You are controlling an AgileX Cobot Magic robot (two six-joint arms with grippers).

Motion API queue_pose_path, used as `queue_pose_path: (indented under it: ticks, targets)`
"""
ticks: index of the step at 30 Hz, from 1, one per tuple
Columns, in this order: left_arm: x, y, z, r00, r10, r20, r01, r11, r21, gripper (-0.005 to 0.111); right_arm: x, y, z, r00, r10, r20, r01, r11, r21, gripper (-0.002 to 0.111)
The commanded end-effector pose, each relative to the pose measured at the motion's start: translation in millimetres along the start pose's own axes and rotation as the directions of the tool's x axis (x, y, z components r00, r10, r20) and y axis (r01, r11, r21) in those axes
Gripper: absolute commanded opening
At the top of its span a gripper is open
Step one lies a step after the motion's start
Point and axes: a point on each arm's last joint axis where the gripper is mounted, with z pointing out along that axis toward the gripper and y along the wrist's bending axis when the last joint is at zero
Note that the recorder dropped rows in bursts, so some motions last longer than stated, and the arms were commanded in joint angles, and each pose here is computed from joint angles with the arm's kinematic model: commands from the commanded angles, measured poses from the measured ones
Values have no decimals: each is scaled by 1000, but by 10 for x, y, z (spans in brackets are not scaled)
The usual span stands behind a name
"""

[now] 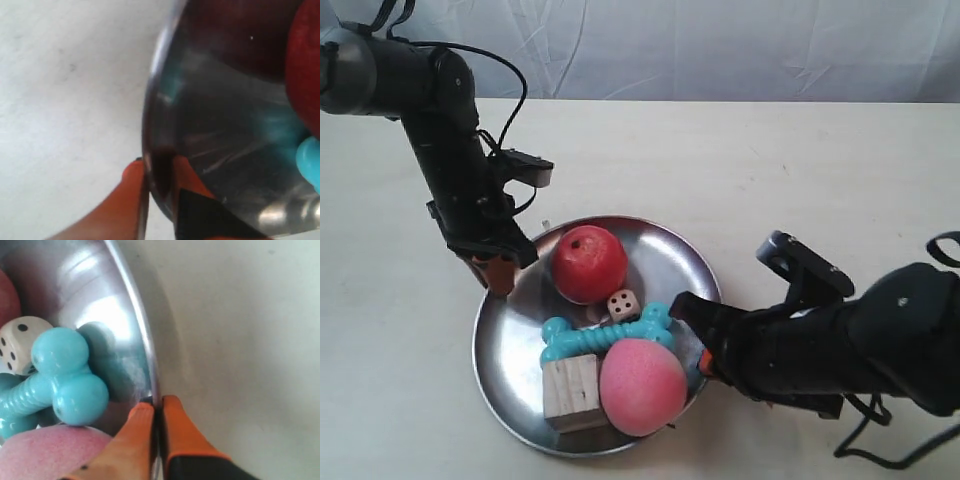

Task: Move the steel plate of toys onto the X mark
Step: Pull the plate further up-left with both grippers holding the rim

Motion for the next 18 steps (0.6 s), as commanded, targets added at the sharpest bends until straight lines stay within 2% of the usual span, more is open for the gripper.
queue_pose_path:
  ticks: [1, 5, 9, 14, 18]
  targets:
    - [-97, -220, -100, 999, -28, 15, 26, 993, 116, 0, -221, 394, 78, 997, -43, 61, 48, 996, -78, -1]
    - [-169, -29, -288, 995, -69, 70, 65, 996, 60, 0, -494, 520, 209, 995, -47, 88, 55, 995, -82, -1]
    - [-251, 199, -397, 987, -106, 122, 101, 994, 45, 0, -826, 592, 407, 994, -52, 96, 59, 996, -71, -1]
    - [-380, 399, -288, 984, -129, 124, 124, 991, 49, 0, -1085, 663, 739, 996, -85, 38, 87, 995, -57, -1]
    - [-437, 469, -130, 986, -136, 95, 131, 990, 57, 0, -1149, 724, 945, 981, -194, -3, 194, 980, -42, -1]
